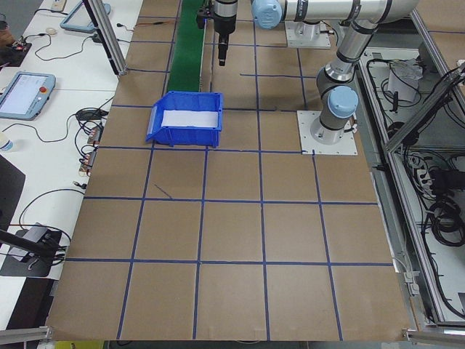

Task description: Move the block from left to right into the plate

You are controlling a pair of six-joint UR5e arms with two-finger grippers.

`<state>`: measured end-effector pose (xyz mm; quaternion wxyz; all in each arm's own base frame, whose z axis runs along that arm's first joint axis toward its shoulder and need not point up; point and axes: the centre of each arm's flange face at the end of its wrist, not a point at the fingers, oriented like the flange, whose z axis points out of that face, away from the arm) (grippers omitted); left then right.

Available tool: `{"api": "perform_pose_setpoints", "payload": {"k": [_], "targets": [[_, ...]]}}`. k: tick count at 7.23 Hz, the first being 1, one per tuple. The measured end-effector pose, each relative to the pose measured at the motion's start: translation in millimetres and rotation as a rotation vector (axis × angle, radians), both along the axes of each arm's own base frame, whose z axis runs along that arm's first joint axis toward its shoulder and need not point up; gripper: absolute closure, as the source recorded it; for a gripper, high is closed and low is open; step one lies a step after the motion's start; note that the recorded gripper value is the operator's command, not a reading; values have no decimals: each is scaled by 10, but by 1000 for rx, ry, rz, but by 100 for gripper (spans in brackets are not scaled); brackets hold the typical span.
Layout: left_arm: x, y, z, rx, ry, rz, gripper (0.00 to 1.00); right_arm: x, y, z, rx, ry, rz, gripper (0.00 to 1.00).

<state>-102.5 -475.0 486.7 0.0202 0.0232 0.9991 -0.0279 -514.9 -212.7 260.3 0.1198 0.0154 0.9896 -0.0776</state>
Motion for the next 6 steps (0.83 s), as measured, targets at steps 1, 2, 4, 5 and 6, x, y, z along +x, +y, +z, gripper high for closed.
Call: {"api": "perform_pose_setpoints", "payload": {"k": [1,2,4,5,6], "targets": [[-2,0,0,0,0,0,0,154,-234,338,3,65,44,0],[-1,0,0,0,0,0,0,342,-484,730,5,134,83,2],[3,0,-5,1,0,1,0,835,-1138,1404,11,167,130,3],[4,0,-6,1,0,1,0,1168,-1487,1610,22,154,140,5],[4,0,-7,1,0,1,0,1554,-1758,1778,52,146,113,7]]}}
